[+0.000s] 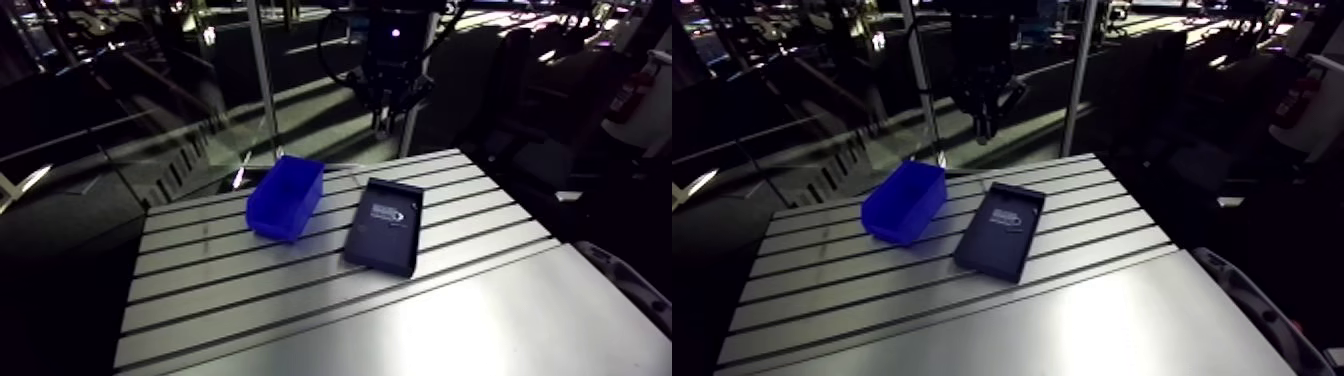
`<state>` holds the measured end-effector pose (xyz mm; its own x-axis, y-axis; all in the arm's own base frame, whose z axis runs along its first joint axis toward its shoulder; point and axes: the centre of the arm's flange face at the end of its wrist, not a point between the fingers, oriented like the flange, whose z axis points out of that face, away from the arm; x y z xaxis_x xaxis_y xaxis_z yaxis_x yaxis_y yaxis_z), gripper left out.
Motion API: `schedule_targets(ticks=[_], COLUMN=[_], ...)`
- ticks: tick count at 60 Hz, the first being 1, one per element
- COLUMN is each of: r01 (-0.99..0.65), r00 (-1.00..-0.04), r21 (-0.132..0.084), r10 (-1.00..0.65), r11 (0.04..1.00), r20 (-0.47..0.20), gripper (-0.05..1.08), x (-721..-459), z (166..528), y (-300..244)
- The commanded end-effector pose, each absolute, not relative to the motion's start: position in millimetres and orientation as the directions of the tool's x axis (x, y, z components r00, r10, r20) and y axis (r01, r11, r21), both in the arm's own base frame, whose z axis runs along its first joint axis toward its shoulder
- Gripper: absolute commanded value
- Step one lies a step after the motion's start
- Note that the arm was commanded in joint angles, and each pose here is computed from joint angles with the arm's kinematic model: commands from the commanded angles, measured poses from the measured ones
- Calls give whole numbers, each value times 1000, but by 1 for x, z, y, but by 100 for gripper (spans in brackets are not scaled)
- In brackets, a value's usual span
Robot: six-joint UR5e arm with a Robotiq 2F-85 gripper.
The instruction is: Pick up the M10 bolt from the tray and put it into the blue bin.
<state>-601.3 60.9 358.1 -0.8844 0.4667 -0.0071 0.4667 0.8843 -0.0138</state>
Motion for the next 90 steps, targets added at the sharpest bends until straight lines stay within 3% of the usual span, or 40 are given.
schedule_targets(ticks=[1, 8, 11, 28, 36, 44, 49, 59, 64, 68, 90], r01=[-498, -631, -681, -773, -799, -817, -834, -841, -846, -848, -828], r00=[-864, -774, -731, -634, -601, -576, -547, -531, -525, -524, -554], r21=[-48, -46, -35, -35, -53, -41, -47, -70, -69, -55, -58], r10=[-492, -624, -675, -769, -798, -818, -835, -844, -848, -849, -830], r11=[866, 775, 732, 634, 599, 576, 550, 536, 529, 528, 557], r20=[107, 102, 106, 79, 41, -17, -56, -72, -73, -63, -59], gripper=[105, 105, 105, 105, 105, 105, 105, 105, 105, 105, 105], x=[-587, -602, -607, -619, -633, -647, -655, -660, -663, -667, -670], z=[430, 417, 415, 394, 368, 353, 334, 310, 300, 292, 246], y=[28, 12, 1, -32, -52, -65, -83, -99, -104, -107, -109])
